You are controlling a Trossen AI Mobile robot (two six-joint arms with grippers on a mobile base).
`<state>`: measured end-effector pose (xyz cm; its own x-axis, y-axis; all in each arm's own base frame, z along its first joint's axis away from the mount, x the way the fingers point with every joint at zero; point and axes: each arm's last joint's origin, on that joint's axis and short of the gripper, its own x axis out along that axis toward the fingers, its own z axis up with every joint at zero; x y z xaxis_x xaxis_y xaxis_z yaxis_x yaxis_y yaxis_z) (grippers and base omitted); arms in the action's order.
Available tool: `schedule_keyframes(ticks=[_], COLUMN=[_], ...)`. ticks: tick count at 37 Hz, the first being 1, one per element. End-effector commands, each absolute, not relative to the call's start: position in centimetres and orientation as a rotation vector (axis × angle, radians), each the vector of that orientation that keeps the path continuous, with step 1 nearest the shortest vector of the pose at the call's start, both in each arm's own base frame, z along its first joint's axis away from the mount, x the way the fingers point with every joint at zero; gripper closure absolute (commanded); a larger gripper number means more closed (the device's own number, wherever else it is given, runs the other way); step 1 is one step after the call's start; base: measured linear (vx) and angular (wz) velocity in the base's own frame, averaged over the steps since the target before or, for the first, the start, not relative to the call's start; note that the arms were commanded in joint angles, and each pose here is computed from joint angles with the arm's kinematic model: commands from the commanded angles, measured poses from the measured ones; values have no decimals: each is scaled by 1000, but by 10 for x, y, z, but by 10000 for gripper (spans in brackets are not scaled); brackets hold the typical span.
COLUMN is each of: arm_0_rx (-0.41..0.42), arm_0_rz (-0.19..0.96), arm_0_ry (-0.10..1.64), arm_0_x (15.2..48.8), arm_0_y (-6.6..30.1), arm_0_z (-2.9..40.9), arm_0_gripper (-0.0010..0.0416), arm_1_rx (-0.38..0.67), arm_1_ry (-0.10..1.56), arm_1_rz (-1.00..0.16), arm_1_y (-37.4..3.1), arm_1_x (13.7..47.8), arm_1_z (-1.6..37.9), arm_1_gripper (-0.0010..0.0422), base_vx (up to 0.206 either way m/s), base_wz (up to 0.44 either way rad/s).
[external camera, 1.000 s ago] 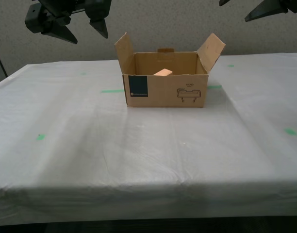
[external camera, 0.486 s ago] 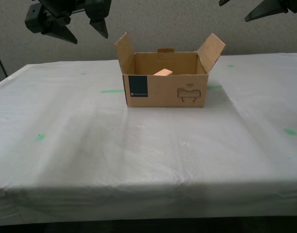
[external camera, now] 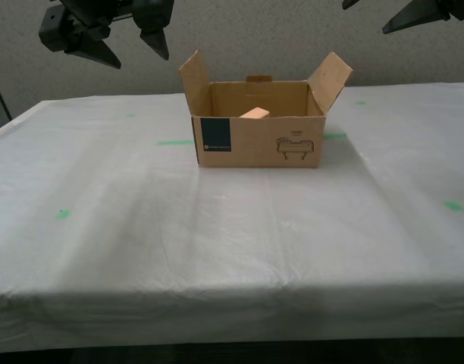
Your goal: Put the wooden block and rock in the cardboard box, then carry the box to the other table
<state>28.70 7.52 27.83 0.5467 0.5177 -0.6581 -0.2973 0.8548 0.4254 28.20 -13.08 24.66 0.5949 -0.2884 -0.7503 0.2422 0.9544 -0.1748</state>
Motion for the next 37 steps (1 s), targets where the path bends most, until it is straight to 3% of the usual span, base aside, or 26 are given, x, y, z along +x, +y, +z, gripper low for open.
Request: schedule_keyframes(ticks=[1,37], arm_0_rx=[280,281], arm_0_rz=[487,487], arm_0_ry=[866,866], arm_0_x=[287,287], arm_0_y=[75,75], arm_0_z=[278,278], arm_0_gripper=[12,12], arm_1_rx=[-57,-57], arm_1_ry=[879,879], arm_1_rz=[-305,-305], arm_1_y=[-131,-131], arm_1_x=[282,282], arm_1_z=[247,247], arm_1_gripper=[12,12], base_vx=[0,0], base_wz=[0,0])
